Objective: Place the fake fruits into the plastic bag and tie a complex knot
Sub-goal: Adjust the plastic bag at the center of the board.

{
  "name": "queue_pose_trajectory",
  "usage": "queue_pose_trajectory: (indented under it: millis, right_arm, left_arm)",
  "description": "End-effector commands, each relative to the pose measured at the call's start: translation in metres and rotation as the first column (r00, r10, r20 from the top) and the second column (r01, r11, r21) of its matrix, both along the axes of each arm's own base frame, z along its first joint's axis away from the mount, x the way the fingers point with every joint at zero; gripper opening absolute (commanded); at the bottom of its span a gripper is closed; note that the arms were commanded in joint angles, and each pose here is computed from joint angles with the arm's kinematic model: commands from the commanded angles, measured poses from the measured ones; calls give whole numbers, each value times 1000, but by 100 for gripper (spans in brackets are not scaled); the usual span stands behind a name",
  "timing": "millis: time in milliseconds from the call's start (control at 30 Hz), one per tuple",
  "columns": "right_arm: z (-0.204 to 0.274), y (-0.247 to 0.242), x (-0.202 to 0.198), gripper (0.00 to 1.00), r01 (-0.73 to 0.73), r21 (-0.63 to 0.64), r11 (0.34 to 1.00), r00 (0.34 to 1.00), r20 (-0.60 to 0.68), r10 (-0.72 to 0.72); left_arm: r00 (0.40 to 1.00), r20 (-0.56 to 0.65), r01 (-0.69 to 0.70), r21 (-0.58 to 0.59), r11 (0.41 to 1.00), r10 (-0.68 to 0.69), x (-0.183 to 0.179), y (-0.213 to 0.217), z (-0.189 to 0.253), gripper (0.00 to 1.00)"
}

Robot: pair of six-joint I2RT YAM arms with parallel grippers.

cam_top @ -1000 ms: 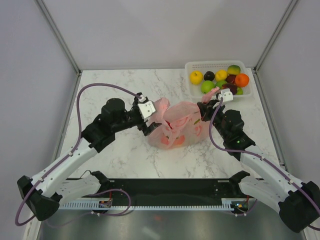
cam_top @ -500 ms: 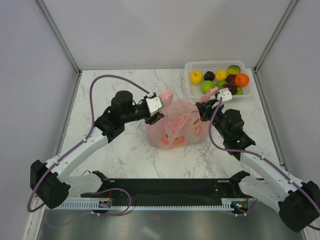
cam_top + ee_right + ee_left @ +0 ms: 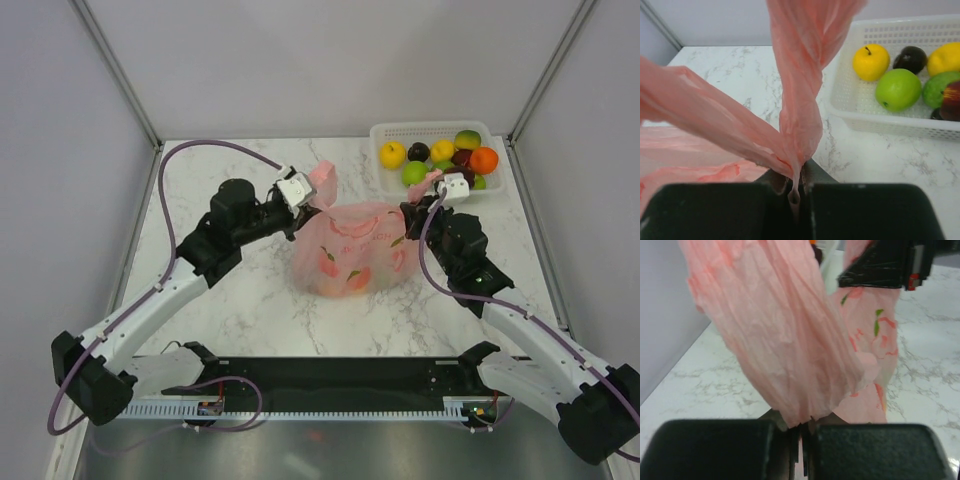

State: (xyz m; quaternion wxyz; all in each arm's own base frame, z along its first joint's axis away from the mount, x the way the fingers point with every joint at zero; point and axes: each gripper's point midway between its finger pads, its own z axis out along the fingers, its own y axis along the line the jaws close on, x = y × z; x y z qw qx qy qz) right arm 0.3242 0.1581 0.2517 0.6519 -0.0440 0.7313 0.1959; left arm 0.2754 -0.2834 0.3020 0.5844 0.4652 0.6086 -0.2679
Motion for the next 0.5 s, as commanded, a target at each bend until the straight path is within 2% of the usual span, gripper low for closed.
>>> queue_pose_trajectory:
  millis: [0,100,233,267,367,467]
  right_arm:
    - [16,-35,7,0,206,1,979,978,-33,-206]
    - [12,-42,7,0,255,-37,966,960,-110,-258]
    - [25,-23,7,0,176,-19,984,973,-148,-177]
    - [27,-20,6,0,163,-21,986,974,-156,-164]
    - [28,-10,6,0,141,-56,988,971,-185,-149]
    - [25,-3,4,0,136,-97,986,968,-197,-153]
  left_arm:
    - [931,-44,-364,-108,925,362,26,49,34,2]
    - [871,-66,-491,-67,868,488,35,71,26,2]
    - [861,-30,-509,-6,861,508,41,76,19,2]
    - [832,-18,-553,54,832,554,47,84,9,2]
    - [761,26,-647,96,756,648,59,104,12,2]
    - [766,29,-642,83,762,643,58,103,15,2]
